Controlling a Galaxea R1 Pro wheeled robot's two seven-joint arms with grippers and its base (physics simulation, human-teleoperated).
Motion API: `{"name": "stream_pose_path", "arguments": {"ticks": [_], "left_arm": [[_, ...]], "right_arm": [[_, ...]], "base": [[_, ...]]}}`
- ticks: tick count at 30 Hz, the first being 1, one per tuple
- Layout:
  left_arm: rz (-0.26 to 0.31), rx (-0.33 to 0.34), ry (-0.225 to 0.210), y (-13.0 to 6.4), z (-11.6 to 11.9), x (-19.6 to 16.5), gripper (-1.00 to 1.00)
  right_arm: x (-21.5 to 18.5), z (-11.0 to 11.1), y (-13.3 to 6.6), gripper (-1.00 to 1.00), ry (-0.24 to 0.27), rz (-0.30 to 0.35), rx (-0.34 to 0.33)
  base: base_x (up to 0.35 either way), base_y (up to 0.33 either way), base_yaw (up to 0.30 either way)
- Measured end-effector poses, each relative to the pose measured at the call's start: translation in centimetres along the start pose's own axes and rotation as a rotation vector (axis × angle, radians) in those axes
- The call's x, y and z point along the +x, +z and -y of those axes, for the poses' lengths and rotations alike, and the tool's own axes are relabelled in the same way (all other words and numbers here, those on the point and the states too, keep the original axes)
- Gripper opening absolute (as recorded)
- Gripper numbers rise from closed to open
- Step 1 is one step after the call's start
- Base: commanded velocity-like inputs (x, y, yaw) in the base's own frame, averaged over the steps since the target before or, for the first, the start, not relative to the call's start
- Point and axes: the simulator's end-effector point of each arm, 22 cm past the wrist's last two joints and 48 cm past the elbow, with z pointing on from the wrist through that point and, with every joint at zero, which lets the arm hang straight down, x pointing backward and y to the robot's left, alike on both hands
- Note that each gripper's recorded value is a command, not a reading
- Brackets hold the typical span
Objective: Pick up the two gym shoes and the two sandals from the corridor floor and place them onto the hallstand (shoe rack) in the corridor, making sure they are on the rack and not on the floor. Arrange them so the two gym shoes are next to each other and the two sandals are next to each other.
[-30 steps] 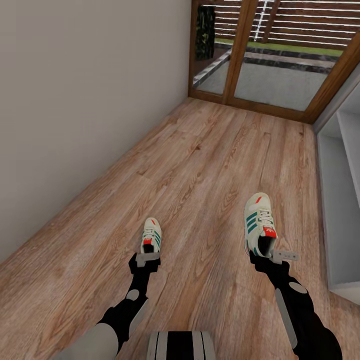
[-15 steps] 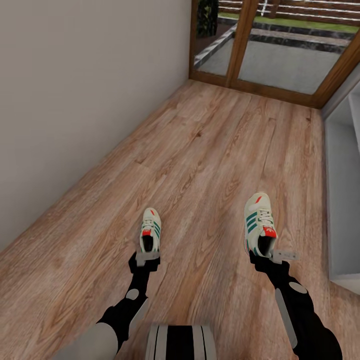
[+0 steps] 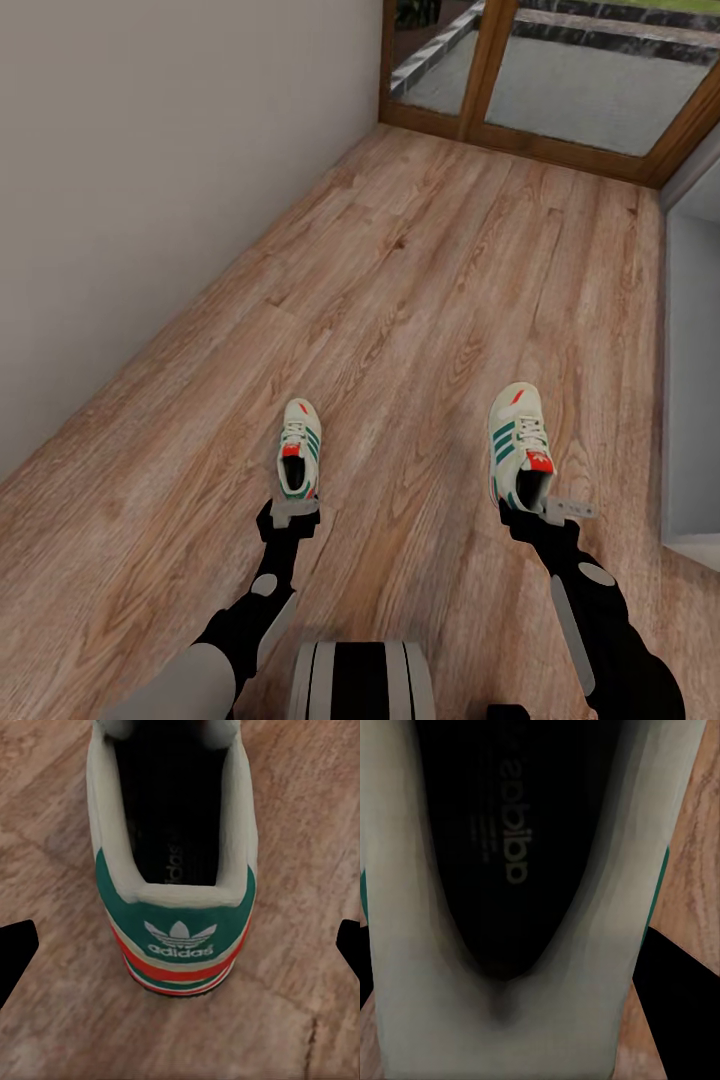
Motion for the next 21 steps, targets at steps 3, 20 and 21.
{"name": "stream_pose_path", "arguments": {"ticks": [3, 20, 21], "left_arm": [[0.001, 0.000, 0.000, 0.0, 0.0, 0.0, 1.00], [-0.028, -0.003, -0.002, 0.5, -0.2, 2.1, 1.00], [-0.027, -0.003, -0.002, 0.6, -0.2, 2.1, 1.00]], "right_arm": [[0.0, 0.0, 0.0, -1.00, 0.000, 0.001, 0.000], [2.4, 0.1, 1.0, -1.00, -0.008, -0.043, 0.005], [2.4, 0.1, 1.0, -1.00, -0.008, -0.043, 0.005]], "base": [[0.000, 0.000, 0.000], [0.000, 0.000, 0.000], [0.000, 0.000, 0.000]]}}
